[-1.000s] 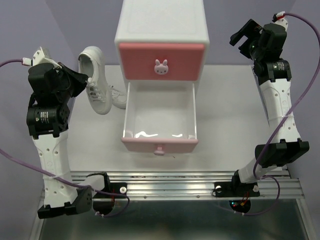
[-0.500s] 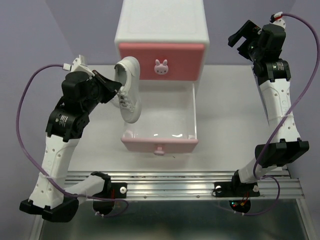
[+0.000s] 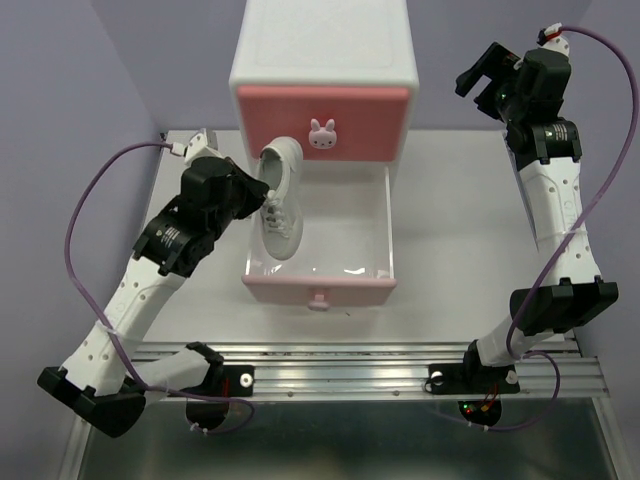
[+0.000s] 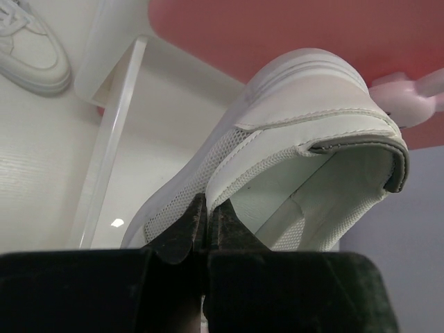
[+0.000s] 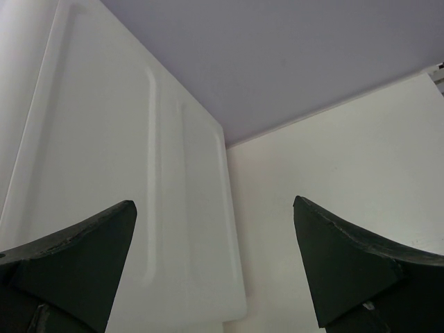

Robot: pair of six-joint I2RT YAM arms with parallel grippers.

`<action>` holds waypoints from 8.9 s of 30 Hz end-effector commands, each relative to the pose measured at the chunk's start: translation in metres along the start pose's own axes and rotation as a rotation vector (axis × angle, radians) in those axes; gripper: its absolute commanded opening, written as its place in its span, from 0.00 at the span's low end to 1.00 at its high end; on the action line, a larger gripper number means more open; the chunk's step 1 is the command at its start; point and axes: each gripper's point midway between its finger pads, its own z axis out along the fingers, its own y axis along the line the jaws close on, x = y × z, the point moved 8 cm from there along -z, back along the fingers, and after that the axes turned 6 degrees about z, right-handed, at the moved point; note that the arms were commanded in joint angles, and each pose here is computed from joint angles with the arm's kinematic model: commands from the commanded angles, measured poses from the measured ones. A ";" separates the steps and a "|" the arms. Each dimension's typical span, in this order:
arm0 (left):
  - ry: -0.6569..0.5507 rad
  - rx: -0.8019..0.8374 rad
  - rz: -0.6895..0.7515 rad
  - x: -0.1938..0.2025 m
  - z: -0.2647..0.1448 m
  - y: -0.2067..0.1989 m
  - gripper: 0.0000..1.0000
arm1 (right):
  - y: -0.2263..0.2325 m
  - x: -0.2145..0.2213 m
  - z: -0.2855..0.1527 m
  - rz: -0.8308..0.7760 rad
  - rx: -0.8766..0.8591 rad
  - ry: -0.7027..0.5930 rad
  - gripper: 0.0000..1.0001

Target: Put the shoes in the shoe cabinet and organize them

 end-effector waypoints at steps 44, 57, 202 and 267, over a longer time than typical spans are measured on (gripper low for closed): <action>0.095 -0.418 0.142 0.076 0.124 0.025 0.06 | -0.015 0.011 -0.017 -0.035 0.047 0.025 1.00; 0.125 -0.531 0.215 0.077 0.128 0.032 0.52 | -0.012 0.001 -0.022 -0.030 0.063 -0.018 1.00; 0.154 0.031 0.180 0.077 0.096 -0.040 0.00 | -0.045 0.040 -0.037 -0.094 0.167 0.111 1.00; 0.244 -0.272 0.317 0.127 0.181 -0.004 0.32 | -0.054 0.044 -0.039 -0.166 0.189 0.117 1.00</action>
